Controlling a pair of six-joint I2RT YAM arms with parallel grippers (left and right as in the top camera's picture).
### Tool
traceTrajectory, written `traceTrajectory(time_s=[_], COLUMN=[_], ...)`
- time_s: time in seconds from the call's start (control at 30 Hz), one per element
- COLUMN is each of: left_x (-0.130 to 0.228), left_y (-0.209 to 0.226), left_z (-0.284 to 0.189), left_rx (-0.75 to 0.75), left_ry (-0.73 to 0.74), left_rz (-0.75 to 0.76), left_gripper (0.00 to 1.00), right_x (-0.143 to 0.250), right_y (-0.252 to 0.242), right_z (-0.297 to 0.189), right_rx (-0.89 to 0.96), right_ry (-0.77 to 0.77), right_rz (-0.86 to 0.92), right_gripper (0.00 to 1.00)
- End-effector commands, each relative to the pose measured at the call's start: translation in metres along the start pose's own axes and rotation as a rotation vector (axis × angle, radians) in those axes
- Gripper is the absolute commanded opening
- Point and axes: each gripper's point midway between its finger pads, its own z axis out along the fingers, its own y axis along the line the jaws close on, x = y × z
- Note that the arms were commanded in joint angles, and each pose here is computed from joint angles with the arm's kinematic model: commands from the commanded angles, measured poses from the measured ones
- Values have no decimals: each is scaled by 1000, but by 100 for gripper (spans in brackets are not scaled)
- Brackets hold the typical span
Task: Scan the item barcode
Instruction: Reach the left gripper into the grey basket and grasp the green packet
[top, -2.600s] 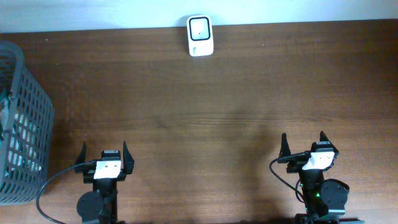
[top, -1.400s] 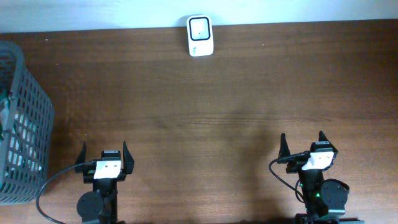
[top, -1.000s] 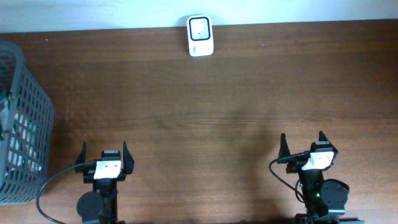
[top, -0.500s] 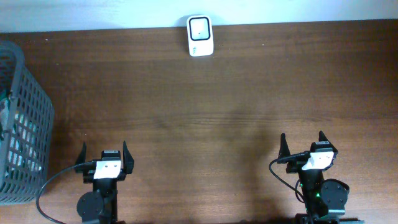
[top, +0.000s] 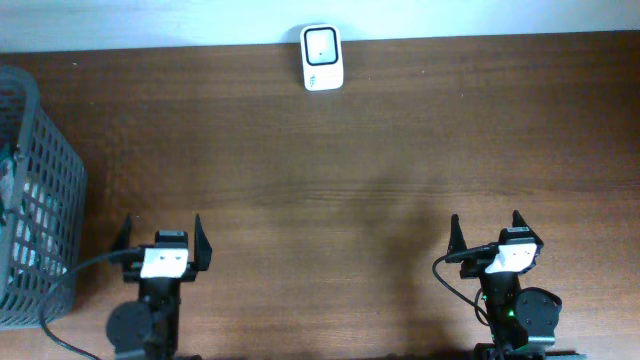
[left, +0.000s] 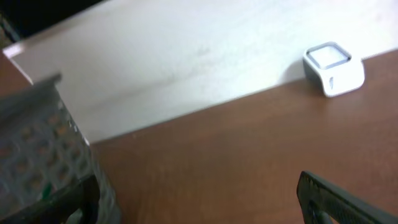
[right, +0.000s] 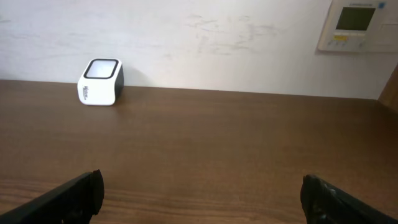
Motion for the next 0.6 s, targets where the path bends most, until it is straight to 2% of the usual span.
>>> traceTrajectory(time_s=[0.0, 0.1, 0.23, 0.57], left_x=[-51, -74, -109, -177], left_y=[5, 11, 7, 3], left_z=[3, 9, 22, 76], left_rx=[56, 67, 169, 440], left_ry=[-67, -75, -80, 82], left_rz=[-6, -41, -45, -113], left_gripper=[99, 99, 99, 99], right_x=[4, 4, 4, 4], right_y=[1, 1, 1, 1], right_z=[1, 1, 1, 1], right_rx=[-7, -7, -7, -7], right_ry=[10, 10, 10, 10], right_rz=[-6, -5, -5, -5], right_gripper=[98, 98, 98, 98])
